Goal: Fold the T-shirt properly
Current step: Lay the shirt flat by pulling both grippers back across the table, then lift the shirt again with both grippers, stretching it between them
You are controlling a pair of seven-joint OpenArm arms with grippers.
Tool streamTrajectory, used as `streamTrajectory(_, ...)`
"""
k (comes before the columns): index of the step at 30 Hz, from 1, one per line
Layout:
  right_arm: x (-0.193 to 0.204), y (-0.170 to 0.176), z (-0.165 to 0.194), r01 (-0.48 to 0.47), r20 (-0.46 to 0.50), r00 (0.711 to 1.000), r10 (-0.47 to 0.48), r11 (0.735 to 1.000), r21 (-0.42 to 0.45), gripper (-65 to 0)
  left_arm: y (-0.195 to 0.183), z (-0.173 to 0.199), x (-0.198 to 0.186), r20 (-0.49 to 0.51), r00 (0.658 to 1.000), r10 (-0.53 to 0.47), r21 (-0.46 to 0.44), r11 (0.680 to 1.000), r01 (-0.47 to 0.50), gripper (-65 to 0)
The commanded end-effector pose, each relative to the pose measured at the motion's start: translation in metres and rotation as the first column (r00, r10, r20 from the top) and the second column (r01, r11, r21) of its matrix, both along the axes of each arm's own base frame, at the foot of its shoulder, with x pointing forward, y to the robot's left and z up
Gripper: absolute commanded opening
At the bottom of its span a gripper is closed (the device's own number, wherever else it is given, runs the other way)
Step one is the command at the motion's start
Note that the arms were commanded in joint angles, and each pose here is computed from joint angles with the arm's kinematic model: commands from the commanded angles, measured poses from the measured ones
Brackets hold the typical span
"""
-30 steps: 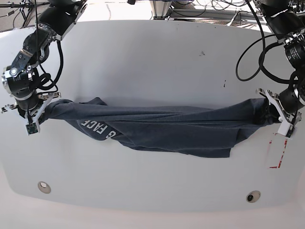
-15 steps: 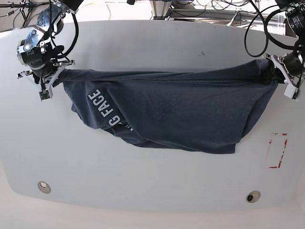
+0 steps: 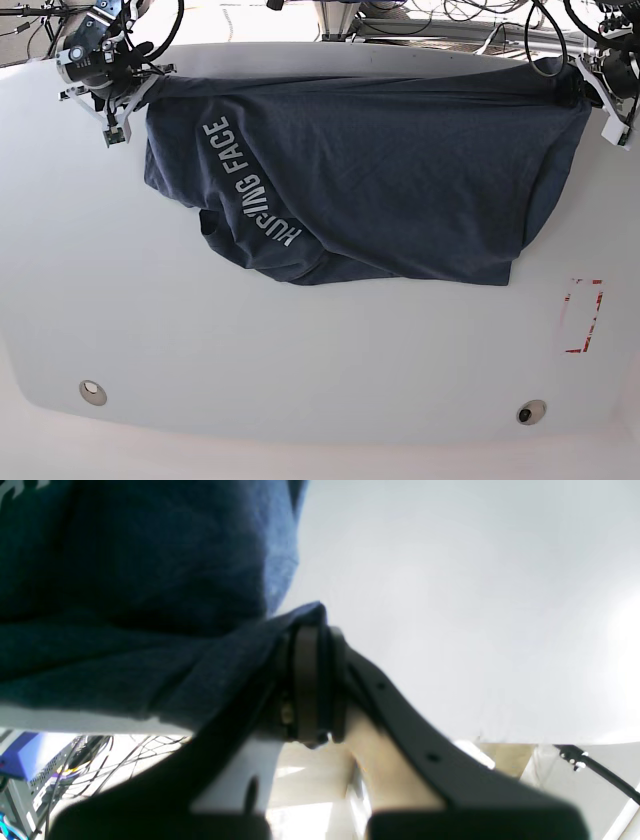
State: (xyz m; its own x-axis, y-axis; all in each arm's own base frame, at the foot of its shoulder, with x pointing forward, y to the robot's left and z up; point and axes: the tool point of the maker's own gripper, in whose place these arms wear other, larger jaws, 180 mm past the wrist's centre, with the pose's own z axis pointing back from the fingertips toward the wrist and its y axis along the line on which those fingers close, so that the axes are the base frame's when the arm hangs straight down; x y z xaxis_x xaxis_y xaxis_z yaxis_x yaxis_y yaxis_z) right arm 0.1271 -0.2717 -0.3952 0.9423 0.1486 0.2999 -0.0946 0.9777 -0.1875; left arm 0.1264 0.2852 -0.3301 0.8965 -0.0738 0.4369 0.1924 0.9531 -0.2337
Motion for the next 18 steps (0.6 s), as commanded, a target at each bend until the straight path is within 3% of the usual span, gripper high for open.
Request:
streamTrajectory(1, -0.0070, -0.0153, 0.0061, 0.012, -0.023, 1.000, -0.014, 0.997, -0.070, -65.0, 0.0129, 0.0047, -0.0011, -0.001, 1.000, 0.002, 0.059, 0.998, -0.002, -65.0)
streamTrajectory(18, -0.0167, -0.0069, -0.0009, 0.021, -0.045, 0.999, -0.023, 0.999, -0.045, -65.0, 0.0178, 0.0051, -0.0070, -0.014, 1.000, 0.012, 0.070, 0.997, -0.012, -65.0)
